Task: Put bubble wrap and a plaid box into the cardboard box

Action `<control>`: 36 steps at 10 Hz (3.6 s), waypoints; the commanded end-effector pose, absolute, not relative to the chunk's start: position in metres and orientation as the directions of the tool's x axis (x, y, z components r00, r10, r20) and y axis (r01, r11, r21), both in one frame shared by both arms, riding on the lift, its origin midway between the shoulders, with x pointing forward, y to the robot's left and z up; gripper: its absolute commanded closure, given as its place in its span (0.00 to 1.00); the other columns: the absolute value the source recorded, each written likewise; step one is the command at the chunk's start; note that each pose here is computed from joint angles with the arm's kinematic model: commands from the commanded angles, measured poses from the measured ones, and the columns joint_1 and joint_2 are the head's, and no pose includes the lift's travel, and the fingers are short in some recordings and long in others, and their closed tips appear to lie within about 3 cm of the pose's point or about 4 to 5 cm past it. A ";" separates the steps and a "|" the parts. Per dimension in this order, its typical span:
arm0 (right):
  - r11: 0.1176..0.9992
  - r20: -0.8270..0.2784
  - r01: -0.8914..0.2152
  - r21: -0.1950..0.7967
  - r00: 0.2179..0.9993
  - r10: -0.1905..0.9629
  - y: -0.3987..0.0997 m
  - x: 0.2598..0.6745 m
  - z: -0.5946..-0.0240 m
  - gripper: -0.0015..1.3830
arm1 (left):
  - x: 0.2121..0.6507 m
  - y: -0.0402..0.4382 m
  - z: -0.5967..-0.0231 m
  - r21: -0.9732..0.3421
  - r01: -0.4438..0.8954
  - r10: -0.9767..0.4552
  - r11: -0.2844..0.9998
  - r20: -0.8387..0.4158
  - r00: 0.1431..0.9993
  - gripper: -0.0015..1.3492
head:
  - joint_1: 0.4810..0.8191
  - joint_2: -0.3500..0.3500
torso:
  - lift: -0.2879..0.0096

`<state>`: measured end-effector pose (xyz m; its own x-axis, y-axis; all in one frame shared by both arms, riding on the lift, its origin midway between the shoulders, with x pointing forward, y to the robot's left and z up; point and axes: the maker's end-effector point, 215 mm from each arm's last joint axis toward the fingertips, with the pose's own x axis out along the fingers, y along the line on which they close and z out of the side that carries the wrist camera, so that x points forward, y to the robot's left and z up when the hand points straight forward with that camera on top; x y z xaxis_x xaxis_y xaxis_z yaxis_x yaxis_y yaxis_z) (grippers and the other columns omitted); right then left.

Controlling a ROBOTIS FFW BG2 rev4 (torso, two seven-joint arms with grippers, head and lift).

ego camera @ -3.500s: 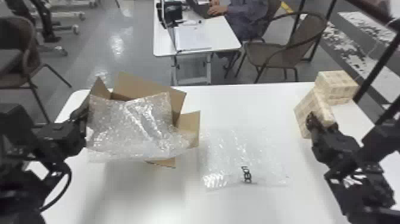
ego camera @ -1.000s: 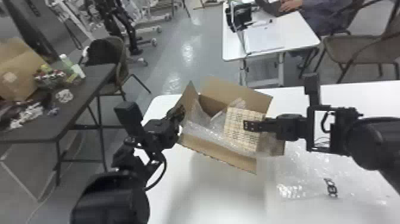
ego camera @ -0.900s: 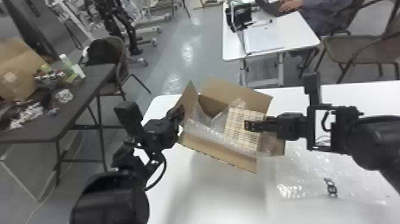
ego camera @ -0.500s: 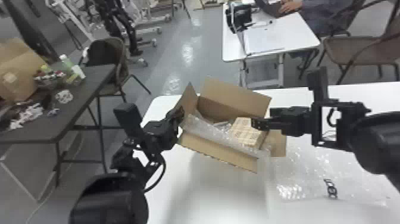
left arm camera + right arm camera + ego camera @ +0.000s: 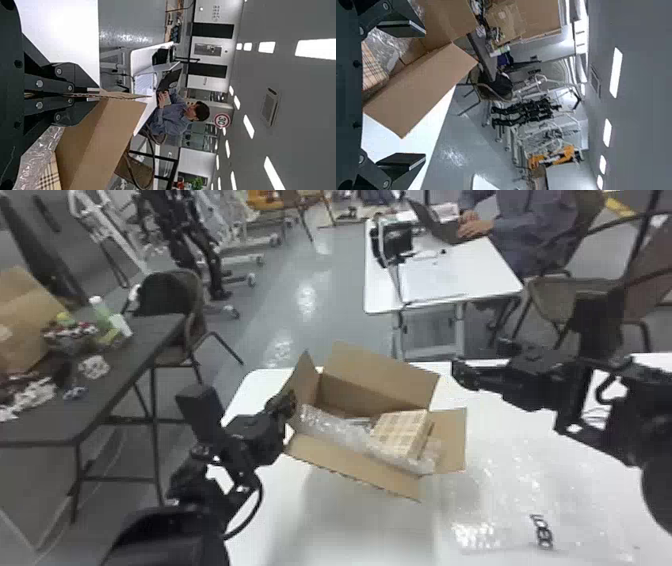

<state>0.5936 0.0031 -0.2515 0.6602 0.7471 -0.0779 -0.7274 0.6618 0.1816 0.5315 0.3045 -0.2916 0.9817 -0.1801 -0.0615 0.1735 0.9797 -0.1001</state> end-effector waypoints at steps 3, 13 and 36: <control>0.804 0.036 -0.582 0.120 0.812 0.582 -0.060 0.583 -0.250 0.14 | 0.529 0.307 -0.295 -0.107 0.169 -0.176 0.980 -0.065 0.982 0.91 | 0.38 0.88 | 0.60; 0.947 0.034 -0.313 0.076 0.950 0.311 -0.141 0.537 -0.302 0.14 | 0.517 0.362 -0.326 -0.147 0.010 -0.025 0.989 -0.096 0.995 0.90 | 0.61 0.79 | 0.60; 0.929 -0.008 -0.367 0.046 0.930 0.367 -0.129 0.535 -0.307 0.14 | 0.367 0.434 -0.327 -0.486 -0.652 0.804 0.582 0.224 0.551 0.33 | 0.63 0.99 | 0.60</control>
<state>0.5354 -0.1293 -0.3075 0.9300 0.3674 -0.0080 -0.3667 0.9292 0.0464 0.3735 0.4291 -0.3365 0.5685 0.8019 0.1835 -0.6412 0.5717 -0.5118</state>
